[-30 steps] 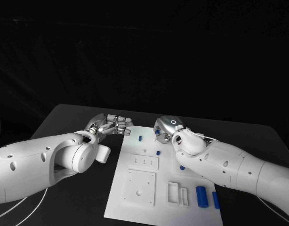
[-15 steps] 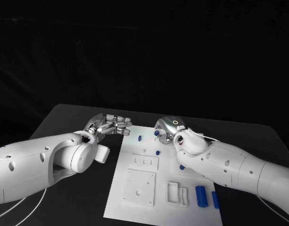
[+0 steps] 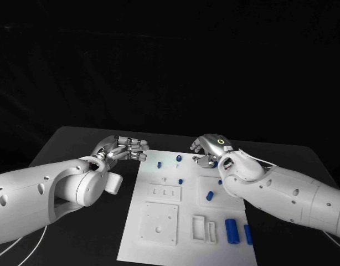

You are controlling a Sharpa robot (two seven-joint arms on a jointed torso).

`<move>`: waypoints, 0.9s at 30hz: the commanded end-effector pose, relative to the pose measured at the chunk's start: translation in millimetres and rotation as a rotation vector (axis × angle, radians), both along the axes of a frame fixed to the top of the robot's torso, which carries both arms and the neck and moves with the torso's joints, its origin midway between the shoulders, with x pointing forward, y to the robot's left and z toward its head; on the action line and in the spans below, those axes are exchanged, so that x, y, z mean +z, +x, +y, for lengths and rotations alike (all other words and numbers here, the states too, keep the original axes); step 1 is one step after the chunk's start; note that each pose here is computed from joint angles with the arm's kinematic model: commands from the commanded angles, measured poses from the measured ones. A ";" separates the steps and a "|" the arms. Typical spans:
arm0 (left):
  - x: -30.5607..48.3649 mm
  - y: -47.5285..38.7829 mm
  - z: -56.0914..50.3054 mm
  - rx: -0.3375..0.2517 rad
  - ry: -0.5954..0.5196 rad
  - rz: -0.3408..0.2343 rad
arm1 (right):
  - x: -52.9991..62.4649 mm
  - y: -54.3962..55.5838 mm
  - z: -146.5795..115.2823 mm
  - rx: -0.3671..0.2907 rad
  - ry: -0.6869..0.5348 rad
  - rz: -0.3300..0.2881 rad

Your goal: Assemble the parts on the task board

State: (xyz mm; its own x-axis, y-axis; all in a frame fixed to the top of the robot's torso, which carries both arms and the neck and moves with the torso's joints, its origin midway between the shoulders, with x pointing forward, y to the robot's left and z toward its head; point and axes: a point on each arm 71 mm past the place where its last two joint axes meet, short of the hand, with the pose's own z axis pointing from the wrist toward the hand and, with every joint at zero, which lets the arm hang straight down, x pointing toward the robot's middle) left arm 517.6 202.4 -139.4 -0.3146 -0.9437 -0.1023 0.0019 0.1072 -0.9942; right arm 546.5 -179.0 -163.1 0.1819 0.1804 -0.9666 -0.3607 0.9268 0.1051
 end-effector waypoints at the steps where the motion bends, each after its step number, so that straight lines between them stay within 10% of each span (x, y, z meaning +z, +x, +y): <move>1: 2.2 0.1 0.8 -0.008 -0.003 -0.012 | 4.8 -2.7 -14.2 -0.003 0.049 0.040; 27: -0.3 1.2 2.9 -0.009 0.001 -0.006 | -7.5 10.3 -64.2 -0.065 0.071 0.304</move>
